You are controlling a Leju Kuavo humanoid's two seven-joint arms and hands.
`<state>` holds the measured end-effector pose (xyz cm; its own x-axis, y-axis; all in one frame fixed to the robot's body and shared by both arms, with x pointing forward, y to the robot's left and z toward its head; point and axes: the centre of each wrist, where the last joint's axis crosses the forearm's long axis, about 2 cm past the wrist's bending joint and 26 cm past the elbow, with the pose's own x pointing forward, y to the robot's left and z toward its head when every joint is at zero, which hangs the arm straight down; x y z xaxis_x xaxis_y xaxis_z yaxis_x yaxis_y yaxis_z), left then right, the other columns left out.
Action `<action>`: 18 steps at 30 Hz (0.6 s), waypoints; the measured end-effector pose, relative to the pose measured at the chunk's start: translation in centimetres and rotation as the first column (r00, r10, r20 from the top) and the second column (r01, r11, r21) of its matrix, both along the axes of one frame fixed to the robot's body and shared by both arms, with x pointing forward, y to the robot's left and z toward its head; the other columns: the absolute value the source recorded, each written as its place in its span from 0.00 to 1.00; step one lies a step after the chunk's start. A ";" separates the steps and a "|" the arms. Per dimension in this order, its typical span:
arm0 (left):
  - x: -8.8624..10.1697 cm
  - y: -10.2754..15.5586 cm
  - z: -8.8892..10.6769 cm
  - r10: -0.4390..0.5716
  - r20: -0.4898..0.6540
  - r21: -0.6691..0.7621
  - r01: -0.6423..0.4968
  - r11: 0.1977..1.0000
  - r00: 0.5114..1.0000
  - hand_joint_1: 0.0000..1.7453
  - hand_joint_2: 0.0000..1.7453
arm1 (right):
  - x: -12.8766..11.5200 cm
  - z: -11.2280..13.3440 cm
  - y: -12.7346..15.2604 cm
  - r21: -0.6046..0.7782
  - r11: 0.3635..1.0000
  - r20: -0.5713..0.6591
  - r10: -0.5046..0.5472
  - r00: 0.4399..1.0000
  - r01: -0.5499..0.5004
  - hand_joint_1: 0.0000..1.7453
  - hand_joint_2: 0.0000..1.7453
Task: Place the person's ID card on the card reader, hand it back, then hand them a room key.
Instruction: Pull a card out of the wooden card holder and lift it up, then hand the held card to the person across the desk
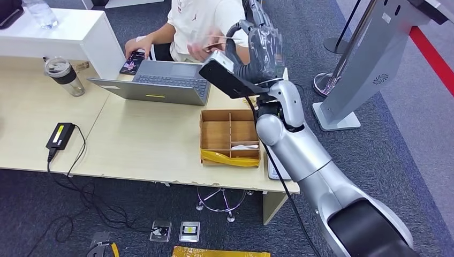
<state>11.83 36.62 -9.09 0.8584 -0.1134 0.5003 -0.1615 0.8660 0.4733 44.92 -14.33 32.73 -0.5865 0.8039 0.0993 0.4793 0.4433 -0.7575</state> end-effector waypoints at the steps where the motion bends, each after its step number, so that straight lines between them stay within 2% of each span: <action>1: 0.2 0.0 0.0 -0.003 0.000 0.000 0.003 1.000 1.000 0.00 1.00 | 0.3 -0.4 0.1 -0.024 1.000 -0.027 -0.015 1.000 0.014 1.00 1.00; 8: 1.2 0.0 0.3 -0.026 0.002 0.002 0.026 1.000 1.000 0.00 1.00 | 1.5 -2.8 0.3 -0.179 0.981 -0.153 -0.110 0.982 0.082 1.00 1.00; 12: 1.6 -0.1 0.4 -0.045 0.003 0.008 0.045 0.999 0.999 0.00 1.00 | 1.8 -3.4 0.1 -0.242 0.965 -0.174 -0.146 0.974 0.102 0.00 1.00; 18: 2.3 -0.3 0.6 -0.062 -0.001 0.018 0.062 0.998 0.998 0.00 1.00 | 2.0 -4.4 -0.4 -0.305 0.944 -0.202 -0.195 0.960 0.128 0.00 1.00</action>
